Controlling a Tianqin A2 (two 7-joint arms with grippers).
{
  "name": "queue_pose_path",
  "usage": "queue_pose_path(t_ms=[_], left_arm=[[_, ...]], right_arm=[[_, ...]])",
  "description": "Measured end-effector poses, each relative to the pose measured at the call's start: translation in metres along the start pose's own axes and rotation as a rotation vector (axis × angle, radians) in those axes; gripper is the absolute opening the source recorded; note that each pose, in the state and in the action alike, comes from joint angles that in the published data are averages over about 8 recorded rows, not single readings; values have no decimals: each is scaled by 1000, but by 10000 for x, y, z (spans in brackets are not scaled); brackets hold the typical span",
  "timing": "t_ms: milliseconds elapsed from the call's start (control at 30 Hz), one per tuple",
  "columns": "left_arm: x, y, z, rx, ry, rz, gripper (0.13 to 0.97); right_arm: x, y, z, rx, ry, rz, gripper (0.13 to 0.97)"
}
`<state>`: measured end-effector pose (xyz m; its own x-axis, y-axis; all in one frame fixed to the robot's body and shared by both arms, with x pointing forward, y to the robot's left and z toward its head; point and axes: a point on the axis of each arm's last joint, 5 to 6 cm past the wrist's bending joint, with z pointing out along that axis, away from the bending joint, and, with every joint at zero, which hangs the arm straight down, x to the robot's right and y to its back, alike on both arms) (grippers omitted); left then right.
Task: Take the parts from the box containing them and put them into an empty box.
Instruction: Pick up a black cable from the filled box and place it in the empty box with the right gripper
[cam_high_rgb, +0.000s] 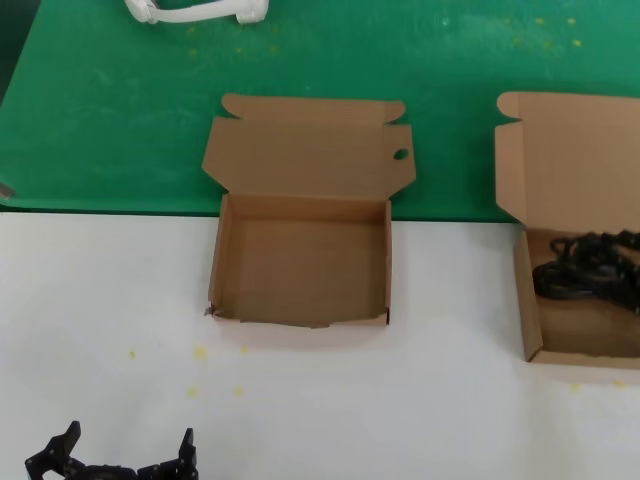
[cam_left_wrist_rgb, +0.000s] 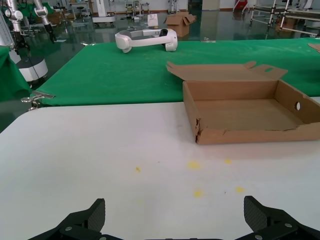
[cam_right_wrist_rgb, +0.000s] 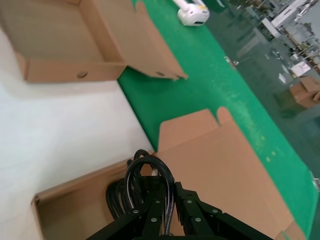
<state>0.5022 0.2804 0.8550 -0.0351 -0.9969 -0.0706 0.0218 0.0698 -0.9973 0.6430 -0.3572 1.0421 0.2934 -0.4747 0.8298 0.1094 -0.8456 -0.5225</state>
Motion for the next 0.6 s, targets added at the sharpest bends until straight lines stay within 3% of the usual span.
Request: queue_pose_path(t_ms=[333,600], left_arm=[[0,0,0,0,0,0,966],[0,0,0,0,0,0,966]], right_arm=[[151,-497,-180,85,49,15,176],[-19,-1124,50,209,21,-6,176]])
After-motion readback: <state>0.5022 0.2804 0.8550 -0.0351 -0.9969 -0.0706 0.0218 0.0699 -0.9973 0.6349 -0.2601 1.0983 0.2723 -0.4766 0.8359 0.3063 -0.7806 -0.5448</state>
